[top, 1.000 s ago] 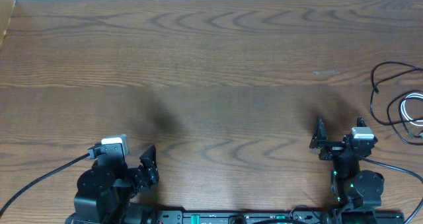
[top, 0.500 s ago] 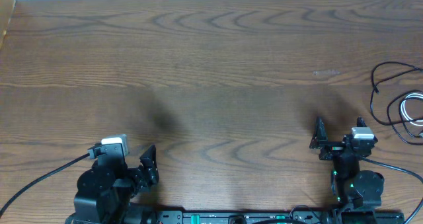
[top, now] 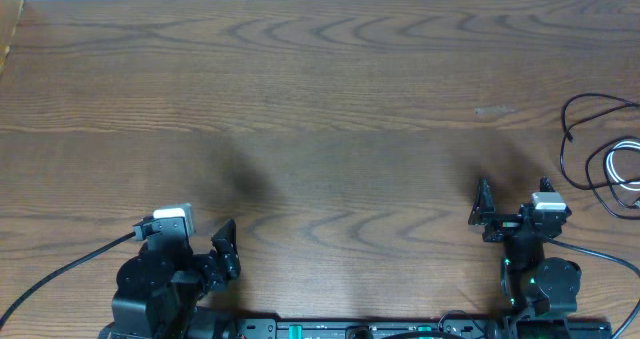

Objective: Untangle cables

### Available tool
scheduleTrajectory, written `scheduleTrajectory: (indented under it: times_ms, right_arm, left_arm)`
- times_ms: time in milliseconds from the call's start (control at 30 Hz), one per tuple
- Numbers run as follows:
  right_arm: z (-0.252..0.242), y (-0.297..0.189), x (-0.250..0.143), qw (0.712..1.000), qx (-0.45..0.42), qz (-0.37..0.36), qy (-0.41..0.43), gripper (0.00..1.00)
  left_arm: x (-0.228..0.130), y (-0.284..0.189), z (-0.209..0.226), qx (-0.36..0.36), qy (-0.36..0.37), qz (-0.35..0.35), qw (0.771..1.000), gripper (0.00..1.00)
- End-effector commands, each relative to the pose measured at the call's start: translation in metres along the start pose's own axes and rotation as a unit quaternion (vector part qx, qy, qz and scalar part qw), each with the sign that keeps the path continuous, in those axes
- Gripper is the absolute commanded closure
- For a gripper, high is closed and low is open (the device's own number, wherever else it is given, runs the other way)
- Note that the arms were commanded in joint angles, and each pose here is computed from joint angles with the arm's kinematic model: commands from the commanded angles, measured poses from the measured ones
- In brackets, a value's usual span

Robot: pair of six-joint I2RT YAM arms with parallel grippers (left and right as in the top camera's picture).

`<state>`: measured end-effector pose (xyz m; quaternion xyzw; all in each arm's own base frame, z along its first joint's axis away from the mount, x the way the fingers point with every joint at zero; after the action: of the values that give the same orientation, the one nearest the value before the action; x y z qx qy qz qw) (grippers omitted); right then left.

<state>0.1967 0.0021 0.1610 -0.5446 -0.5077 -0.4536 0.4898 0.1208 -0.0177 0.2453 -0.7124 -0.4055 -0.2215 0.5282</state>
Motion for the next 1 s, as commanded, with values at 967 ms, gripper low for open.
scheduleTrajectory:
  times_ms: [967]
  right_arm:
    - [-0.001, 0.0, 0.0, 1.0, -0.001, 0.0, 0.007, 0.01]
  left_arm:
    - [0.001, 0.081, 0.037, -0.012, -0.023, -0.256, 0.966, 0.19]
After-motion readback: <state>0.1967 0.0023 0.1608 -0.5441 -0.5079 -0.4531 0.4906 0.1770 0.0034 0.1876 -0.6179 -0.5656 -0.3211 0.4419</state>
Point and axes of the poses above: each gripper's point midway between its finger pads, its own y axis out along the fingers, its own z axis along the line the jaws close on, x = y × z, the point moved 5 cm from there along -y, back along the fingers, and after that the axes turned 10 degrees about -y, right-handed, at the moved point
